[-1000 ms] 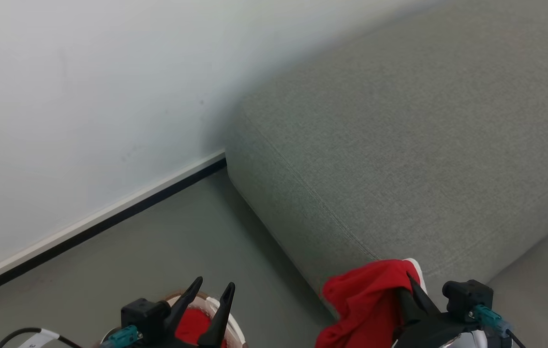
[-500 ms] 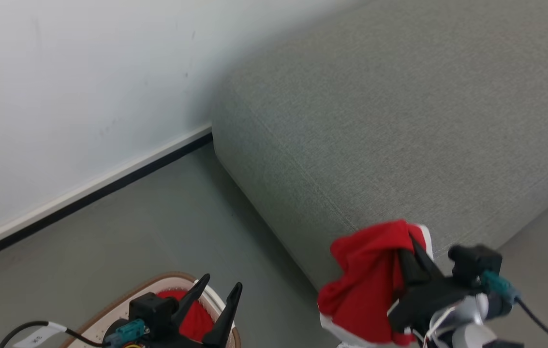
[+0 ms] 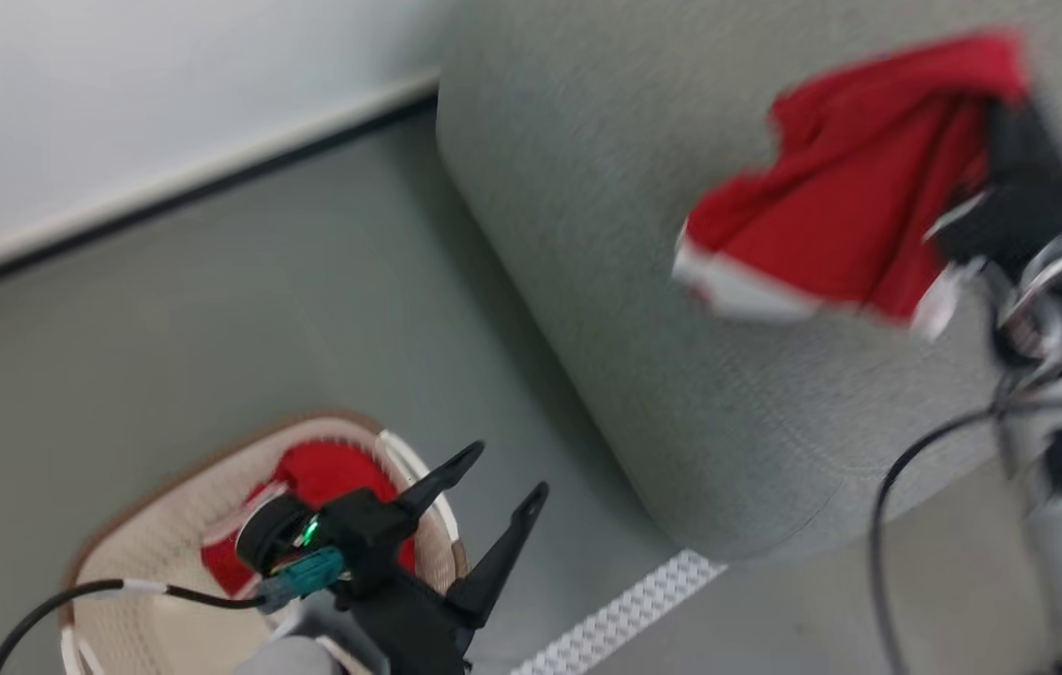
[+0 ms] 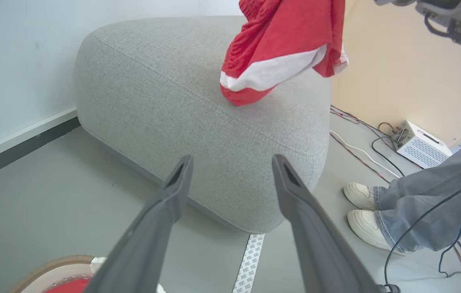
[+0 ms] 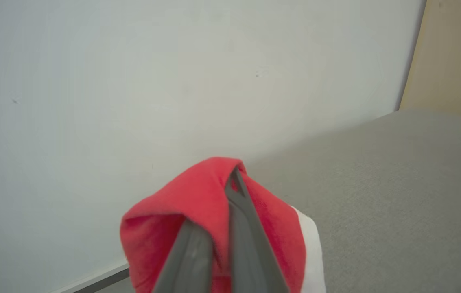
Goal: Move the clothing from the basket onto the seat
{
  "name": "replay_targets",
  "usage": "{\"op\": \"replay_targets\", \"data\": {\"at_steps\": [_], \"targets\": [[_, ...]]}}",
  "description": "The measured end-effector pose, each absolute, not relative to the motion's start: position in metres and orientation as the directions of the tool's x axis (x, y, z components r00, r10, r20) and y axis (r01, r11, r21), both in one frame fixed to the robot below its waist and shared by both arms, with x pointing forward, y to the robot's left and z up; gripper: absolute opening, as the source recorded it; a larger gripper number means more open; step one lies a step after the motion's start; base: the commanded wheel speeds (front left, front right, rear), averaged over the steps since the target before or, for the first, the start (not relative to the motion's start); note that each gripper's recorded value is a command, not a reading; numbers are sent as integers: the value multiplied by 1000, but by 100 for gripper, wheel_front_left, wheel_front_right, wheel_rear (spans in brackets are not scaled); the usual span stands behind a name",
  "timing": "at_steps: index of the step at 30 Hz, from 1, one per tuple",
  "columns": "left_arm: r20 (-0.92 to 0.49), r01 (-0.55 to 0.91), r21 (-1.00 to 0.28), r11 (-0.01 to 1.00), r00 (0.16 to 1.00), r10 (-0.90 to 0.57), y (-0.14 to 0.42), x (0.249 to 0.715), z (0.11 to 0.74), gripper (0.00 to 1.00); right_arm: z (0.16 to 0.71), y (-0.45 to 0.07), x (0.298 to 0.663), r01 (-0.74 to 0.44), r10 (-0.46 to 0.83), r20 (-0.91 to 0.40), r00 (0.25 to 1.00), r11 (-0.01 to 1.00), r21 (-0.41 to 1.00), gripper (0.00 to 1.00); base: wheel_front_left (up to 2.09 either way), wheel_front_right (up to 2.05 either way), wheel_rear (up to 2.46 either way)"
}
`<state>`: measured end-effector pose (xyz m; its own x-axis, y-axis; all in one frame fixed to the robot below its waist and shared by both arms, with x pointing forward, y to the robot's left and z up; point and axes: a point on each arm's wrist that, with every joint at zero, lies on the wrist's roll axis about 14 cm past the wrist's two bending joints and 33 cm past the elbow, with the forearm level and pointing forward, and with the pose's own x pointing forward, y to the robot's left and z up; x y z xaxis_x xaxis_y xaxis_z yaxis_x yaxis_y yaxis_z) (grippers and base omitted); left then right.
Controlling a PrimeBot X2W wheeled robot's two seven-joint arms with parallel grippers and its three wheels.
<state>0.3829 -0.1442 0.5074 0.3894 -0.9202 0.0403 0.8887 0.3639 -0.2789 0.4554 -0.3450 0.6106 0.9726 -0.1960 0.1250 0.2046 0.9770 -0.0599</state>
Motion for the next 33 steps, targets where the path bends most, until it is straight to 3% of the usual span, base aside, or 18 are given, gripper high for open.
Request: {"op": "replay_targets", "data": {"at_steps": [5,11,18,22,23,24,25,33], "targets": [[77,908,-254,335,364,-928,-145,394,502,100,629,-393,499,284,-267,139,954,951,-121,0,0,0,0],[105,871,-329,365,418,-902,-130,404,484,100,630,-437,540,371,-349,138,927,907,-200,0,0,0,0],[94,820,-374,433,498,-862,-105,417,462,100,597,-471,569,468,-454,118,883,870,-156,0,0,0,0],[33,800,-370,472,519,-854,-94,423,437,100,541,-471,579,480,-483,20,875,863,-156,0,0,0,0],[17,794,-370,483,525,-851,-91,425,431,100,523,-468,579,473,-482,-18,876,865,-167,30,0,0,0],[9,788,-373,491,532,-847,-89,426,427,100,505,-465,579,465,-481,-59,875,868,-175,75,0,0,0],[4,782,-375,497,537,-843,-87,427,425,100,490,-461,577,456,-478,-96,873,870,-188,100,0,0,0],[20,772,-347,533,574,-819,-79,436,433,100,465,-436,574,376,-431,-187,883,886,-271,100,0,0,0]]}}
